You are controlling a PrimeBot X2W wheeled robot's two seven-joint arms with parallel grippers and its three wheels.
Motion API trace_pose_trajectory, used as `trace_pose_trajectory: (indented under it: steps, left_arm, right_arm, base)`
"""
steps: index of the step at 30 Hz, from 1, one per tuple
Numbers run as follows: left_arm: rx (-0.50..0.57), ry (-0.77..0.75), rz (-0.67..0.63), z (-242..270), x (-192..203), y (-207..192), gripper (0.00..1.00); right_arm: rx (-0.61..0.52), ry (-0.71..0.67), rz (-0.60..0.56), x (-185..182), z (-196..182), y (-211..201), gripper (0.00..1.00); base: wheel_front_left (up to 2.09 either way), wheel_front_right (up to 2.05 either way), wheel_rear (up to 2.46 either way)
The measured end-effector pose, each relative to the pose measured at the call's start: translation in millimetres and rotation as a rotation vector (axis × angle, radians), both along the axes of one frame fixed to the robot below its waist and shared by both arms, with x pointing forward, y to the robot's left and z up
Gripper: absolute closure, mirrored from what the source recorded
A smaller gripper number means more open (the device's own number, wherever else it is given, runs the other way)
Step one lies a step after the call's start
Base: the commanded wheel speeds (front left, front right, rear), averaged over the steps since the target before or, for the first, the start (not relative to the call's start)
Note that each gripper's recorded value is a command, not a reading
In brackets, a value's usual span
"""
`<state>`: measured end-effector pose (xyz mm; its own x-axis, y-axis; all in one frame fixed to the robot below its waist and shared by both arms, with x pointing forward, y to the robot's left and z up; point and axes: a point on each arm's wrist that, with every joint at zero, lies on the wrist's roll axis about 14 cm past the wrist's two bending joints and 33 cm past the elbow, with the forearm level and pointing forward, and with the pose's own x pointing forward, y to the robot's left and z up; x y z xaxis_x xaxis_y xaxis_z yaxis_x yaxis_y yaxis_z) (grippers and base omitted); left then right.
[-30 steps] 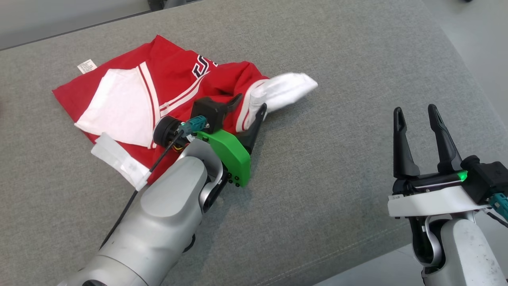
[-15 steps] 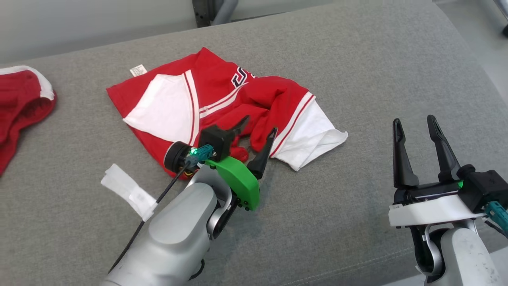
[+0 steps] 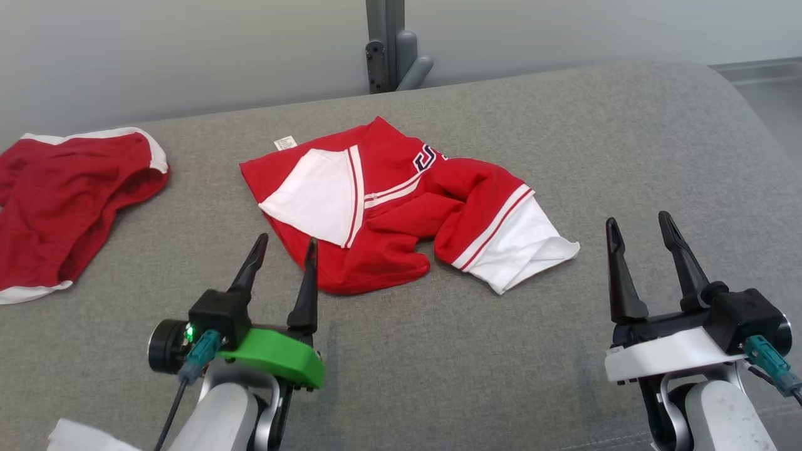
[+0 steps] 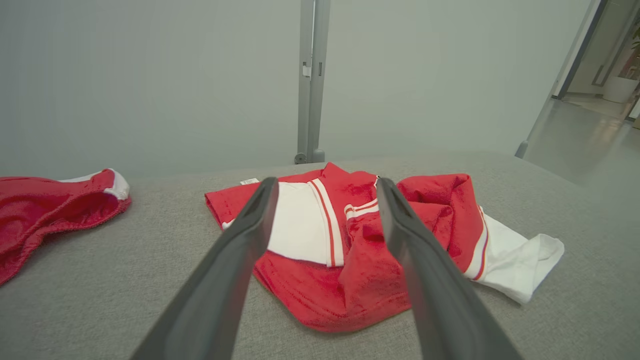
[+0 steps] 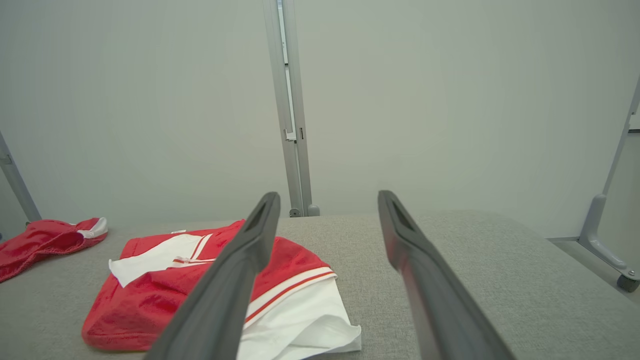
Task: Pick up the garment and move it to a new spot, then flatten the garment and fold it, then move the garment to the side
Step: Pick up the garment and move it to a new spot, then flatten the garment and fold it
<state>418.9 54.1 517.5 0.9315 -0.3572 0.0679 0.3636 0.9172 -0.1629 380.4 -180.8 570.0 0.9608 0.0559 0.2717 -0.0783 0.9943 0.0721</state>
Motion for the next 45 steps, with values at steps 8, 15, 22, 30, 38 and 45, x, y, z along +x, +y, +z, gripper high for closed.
trace_pose_trajectory:
  steps: [8,15,22,30,38,45]
  left_arm:
    - [-0.012,-0.037,0.21,5.7,-33.5,62.8,0.0]
    - [-0.025,-0.008,0.331,-5.9,-56.3,98.5,0.0]
    - [-0.016,0.028,0.353,-20.0,-66.0,109.3,0.0]
    - [-0.015,0.037,0.351,-23.9,-67.4,110.8,0.0]
    - [-0.012,0.054,0.343,-29.7,-67.9,109.6,0.0]
    - [-0.019,0.066,0.34,-32.9,-67.0,107.8,0.0]
  right_arm:
    - [0.005,-0.005,0.034,-4.9,1.6,11.6,0.0]
    - [0.019,0.012,0.048,-7.5,-3.9,15.9,0.0]
    - [0.035,0.041,0.048,-10.7,-13.5,15.5,0.0]
    - [0.036,0.044,0.049,-11.3,-14.6,15.7,0.0]
    - [0.038,0.053,0.051,-10.1,-17.4,16.4,0.0]
    - [0.036,0.083,0.043,-7.0,-27.2,14.1,0.0]
  base:
    - [0.0,0.0,0.0]
    - [0.0,0.0,0.0]
    - [0.0,0.0,0.0]
    - [0.0,0.0,0.0]
    - [0.0,0.0,0.0]
    - [0.0,0.0,0.0]
